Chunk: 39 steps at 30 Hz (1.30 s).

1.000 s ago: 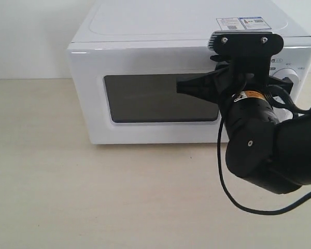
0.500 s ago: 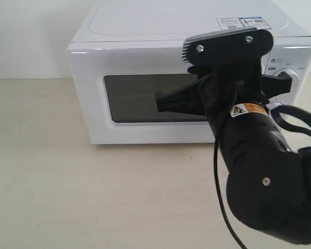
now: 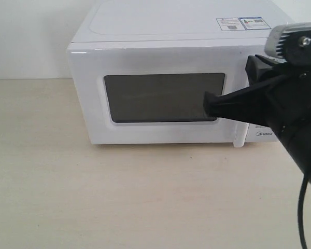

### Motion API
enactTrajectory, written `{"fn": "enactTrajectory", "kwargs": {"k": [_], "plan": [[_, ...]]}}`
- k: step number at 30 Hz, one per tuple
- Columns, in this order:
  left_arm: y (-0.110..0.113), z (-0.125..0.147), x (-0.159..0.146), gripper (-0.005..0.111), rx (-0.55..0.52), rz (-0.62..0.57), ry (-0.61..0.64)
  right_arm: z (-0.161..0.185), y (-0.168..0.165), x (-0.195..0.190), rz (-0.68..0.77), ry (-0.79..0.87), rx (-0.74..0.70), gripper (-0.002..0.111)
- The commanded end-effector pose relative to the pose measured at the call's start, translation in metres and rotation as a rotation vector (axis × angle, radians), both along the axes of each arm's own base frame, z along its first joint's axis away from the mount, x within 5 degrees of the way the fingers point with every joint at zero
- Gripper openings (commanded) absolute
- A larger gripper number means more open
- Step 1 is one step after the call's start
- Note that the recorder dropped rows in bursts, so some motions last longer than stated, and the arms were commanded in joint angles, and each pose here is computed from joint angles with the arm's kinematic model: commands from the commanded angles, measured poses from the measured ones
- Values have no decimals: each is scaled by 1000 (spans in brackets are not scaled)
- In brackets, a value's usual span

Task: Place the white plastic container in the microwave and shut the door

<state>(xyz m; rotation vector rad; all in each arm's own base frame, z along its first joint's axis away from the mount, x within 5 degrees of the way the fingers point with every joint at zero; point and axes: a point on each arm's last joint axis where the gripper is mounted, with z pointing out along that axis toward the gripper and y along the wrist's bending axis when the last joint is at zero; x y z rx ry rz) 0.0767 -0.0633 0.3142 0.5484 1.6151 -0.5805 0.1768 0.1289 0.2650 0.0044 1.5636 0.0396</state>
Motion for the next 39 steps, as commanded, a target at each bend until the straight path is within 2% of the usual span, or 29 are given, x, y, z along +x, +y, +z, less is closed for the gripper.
{"fn": "enactTrajectory", "kwargs": {"k": [1,26,34,36,39], "plan": [[1,0,-1,4,-25,7,3,2,-7,-5,3,15,32,0],[1,1,-1,4,-24,9,-4,2,-7,-5,-2,9,32,0],[20,4,-28,4,136,75,-201,2,-7,-5,-1,11,31,0],[25,2,-32,4,166,118,-199,2,-7,-5,-1,11,31,0],[35,-5,-37,4,166,232,-123,2,-7,-5,-1,11,31,0]]}}
